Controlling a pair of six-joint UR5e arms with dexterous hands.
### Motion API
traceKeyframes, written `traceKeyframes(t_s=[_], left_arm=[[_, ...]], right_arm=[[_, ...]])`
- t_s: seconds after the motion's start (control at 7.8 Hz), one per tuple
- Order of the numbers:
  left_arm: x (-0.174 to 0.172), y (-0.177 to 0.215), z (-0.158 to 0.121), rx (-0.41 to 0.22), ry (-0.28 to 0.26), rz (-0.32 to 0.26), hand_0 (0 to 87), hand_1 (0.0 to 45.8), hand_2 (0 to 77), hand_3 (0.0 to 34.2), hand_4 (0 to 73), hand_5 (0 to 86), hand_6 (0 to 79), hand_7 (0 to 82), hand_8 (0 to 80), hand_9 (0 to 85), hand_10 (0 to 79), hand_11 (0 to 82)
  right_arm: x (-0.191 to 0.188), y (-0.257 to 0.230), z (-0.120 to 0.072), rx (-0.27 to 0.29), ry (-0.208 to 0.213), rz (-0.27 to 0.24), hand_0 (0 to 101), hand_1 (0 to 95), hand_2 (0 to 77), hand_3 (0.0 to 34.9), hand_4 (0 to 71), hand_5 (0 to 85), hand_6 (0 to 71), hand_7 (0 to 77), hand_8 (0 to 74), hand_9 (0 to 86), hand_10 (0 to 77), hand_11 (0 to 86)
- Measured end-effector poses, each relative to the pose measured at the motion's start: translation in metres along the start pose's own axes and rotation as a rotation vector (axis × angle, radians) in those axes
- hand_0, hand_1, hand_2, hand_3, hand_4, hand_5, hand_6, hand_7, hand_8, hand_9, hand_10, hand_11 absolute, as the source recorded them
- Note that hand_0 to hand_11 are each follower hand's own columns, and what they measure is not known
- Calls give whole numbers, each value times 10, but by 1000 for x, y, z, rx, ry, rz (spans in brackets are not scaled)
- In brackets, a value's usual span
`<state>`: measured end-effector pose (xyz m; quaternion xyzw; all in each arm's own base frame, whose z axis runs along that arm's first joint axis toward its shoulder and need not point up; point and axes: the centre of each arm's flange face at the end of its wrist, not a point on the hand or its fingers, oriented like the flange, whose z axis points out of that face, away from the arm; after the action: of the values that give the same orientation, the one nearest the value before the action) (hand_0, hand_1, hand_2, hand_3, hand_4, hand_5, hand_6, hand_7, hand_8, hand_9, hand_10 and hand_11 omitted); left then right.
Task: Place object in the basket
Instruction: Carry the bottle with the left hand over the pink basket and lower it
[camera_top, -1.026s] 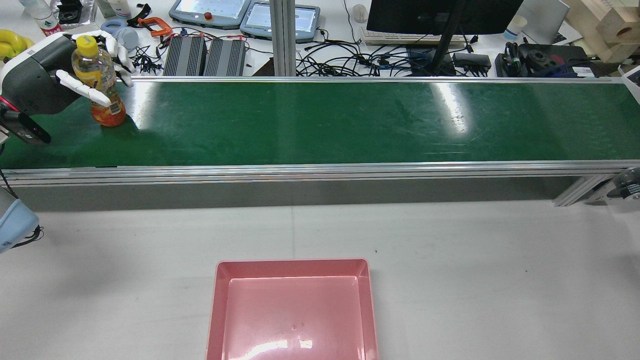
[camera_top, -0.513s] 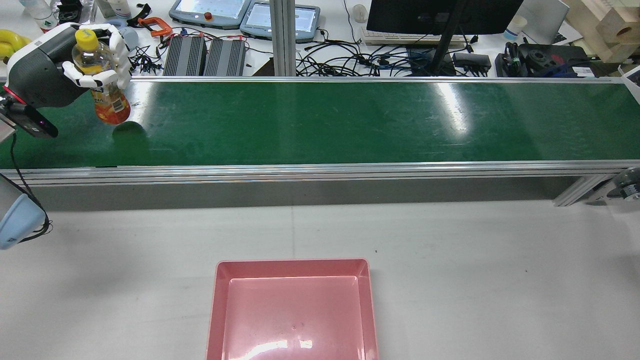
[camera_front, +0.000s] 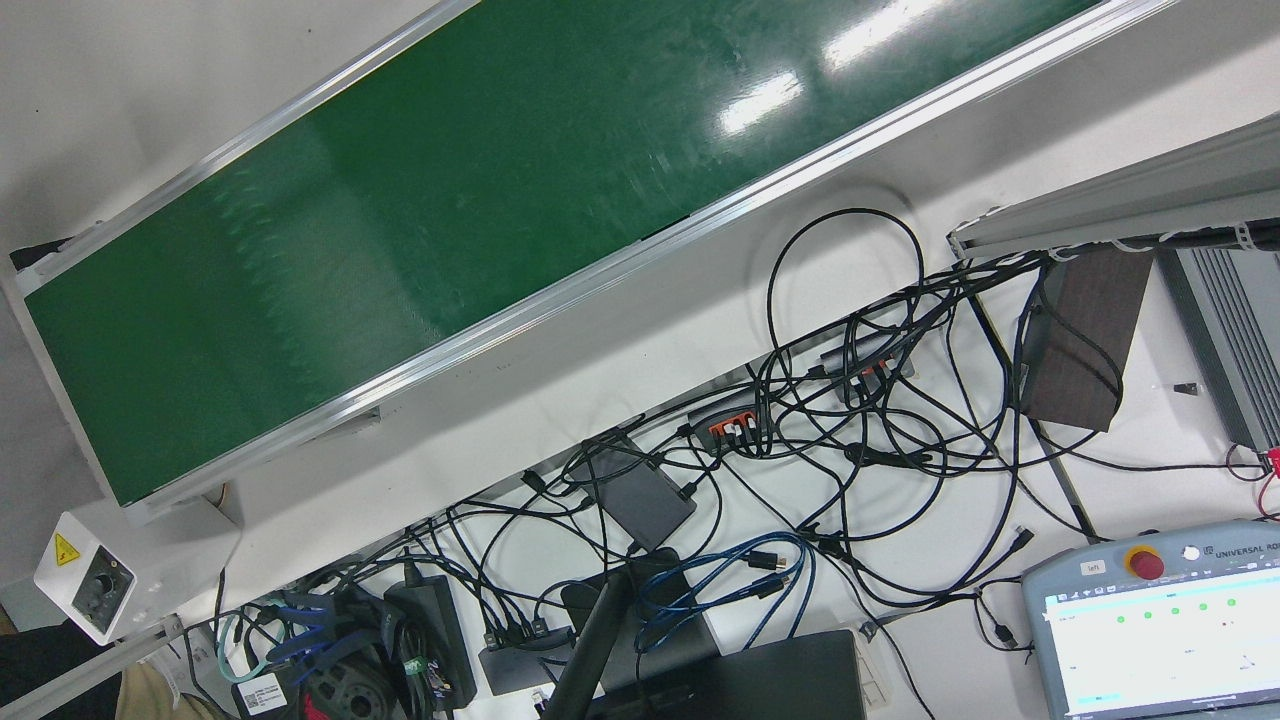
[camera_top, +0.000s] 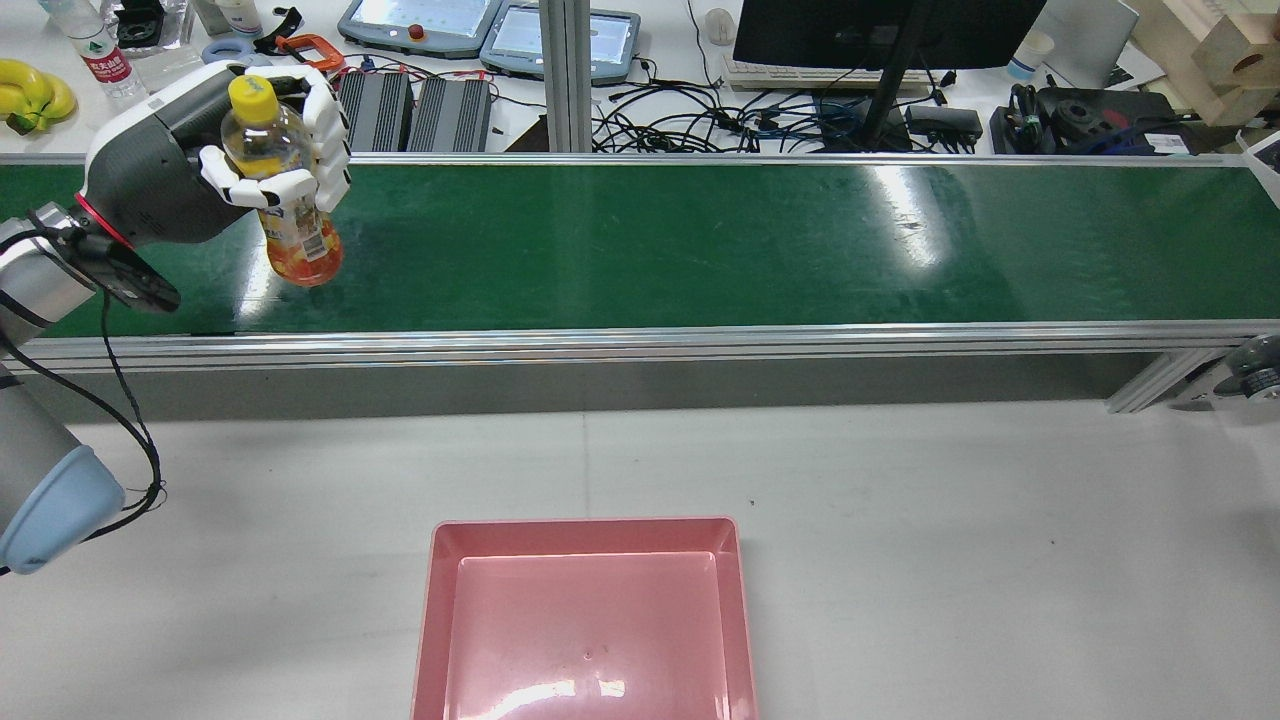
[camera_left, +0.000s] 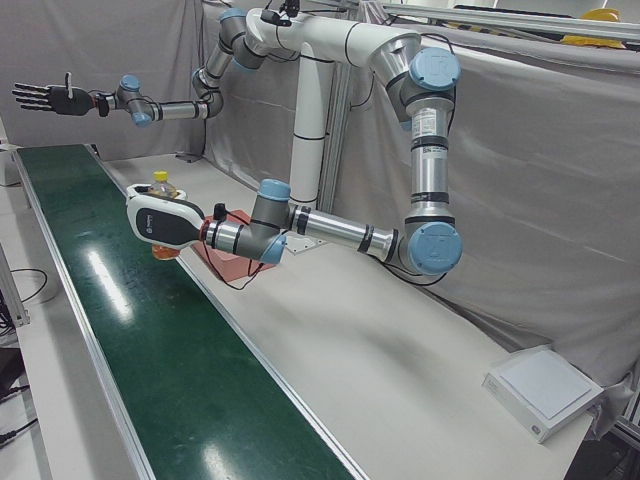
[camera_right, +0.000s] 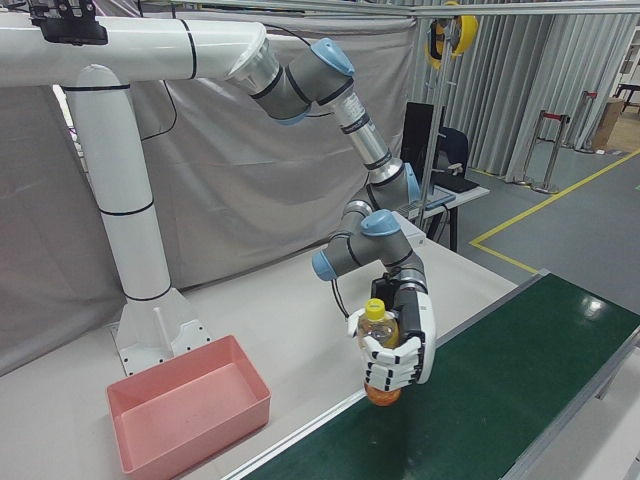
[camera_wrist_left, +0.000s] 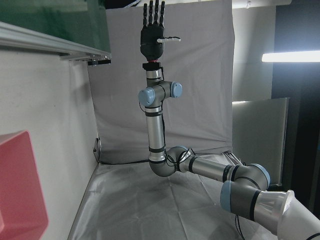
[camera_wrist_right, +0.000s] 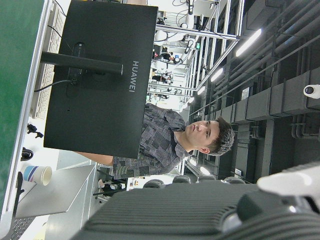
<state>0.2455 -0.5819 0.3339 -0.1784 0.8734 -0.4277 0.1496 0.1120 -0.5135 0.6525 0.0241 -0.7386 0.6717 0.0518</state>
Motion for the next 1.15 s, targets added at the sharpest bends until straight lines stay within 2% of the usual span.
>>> traceKeyframes(t_s=[0.38, 0.64, 0.77, 1.03, 1.15], left_arm=[[-111, 50, 7, -72, -142, -120, 694, 49, 502, 0, 491, 556, 616, 545, 654, 524, 600, 545], [-161, 82, 4, -115, -207, -173, 694, 49, 502, 0, 491, 556, 616, 545, 649, 529, 600, 545], [-183, 95, 0, -122, -240, -180, 695, 49, 502, 0, 491, 556, 616, 545, 649, 529, 600, 545], [-217, 135, -2, -114, -330, -129, 694, 54, 502, 0, 491, 556, 616, 545, 649, 529, 600, 551], [-239, 154, 0, -122, -369, -131, 694, 49, 502, 0, 491, 556, 616, 545, 649, 529, 600, 551]], right_arm=[[0, 0, 0, 0, 0, 0, 1, 0, 5, 0, 0, 0, 0, 5, 0, 0, 0, 0], [0, 0, 0, 0, 0, 0, 2, 0, 5, 0, 0, 0, 0, 5, 0, 0, 0, 0], [0, 0, 0, 0, 0, 0, 2, 0, 5, 0, 0, 0, 0, 5, 0, 0, 0, 0], [0, 0, 0, 0, 0, 0, 3, 0, 5, 0, 0, 0, 0, 5, 0, 0, 0, 0], [0, 0, 0, 0, 0, 0, 2, 0, 5, 0, 0, 0, 0, 5, 0, 0, 0, 0]])
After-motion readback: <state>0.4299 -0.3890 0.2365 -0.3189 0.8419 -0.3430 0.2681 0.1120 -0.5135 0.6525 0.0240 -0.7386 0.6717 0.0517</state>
